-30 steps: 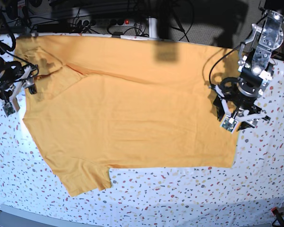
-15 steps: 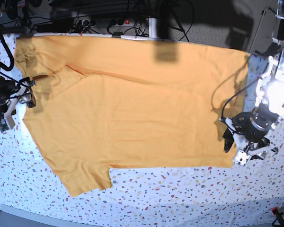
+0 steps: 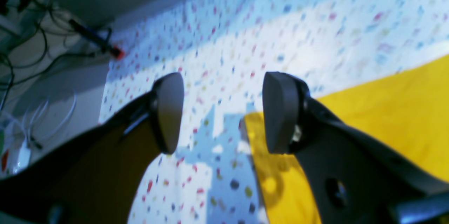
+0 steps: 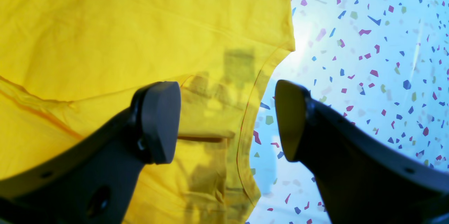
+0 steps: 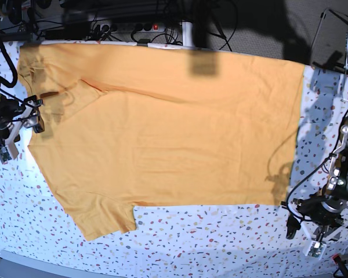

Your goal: Fold the T-shirt properly

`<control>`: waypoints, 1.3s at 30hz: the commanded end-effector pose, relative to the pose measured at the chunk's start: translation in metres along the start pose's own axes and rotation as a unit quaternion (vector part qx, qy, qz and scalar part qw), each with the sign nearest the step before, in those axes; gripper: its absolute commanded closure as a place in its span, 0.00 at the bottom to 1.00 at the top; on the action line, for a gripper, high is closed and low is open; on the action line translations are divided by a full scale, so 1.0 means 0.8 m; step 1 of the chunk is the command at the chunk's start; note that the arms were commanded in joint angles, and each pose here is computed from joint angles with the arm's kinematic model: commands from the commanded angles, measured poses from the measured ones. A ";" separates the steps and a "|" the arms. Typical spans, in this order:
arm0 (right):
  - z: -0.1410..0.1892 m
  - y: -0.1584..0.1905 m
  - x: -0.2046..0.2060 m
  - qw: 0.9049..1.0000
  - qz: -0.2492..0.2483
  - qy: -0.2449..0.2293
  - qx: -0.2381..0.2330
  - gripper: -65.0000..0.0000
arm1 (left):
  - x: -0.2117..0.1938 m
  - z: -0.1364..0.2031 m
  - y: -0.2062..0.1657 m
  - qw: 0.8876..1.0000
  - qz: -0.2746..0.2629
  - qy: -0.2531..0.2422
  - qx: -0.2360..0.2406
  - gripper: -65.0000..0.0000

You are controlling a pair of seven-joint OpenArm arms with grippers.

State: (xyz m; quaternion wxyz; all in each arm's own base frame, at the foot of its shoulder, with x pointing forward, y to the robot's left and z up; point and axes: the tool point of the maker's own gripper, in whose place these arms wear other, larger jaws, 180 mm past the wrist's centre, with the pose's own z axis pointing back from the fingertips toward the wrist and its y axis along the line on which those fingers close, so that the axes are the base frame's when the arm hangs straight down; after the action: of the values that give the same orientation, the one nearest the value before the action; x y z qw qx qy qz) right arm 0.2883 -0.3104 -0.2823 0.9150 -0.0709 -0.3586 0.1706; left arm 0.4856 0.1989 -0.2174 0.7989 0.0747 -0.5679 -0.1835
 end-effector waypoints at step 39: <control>0.007 -0.009 0.011 1.000 0.005 -0.007 -0.010 0.36 | -0.175 -0.101 -0.035 0.944 0.279 0.153 -0.085 0.47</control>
State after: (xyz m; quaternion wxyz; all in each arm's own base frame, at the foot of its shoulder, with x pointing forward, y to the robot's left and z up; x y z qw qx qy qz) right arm 0.2849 -0.3113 -0.2856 0.9198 -0.0713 -0.3469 0.1687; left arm 0.4968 0.2160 -0.4031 0.9132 -0.1251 -0.3876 0.0113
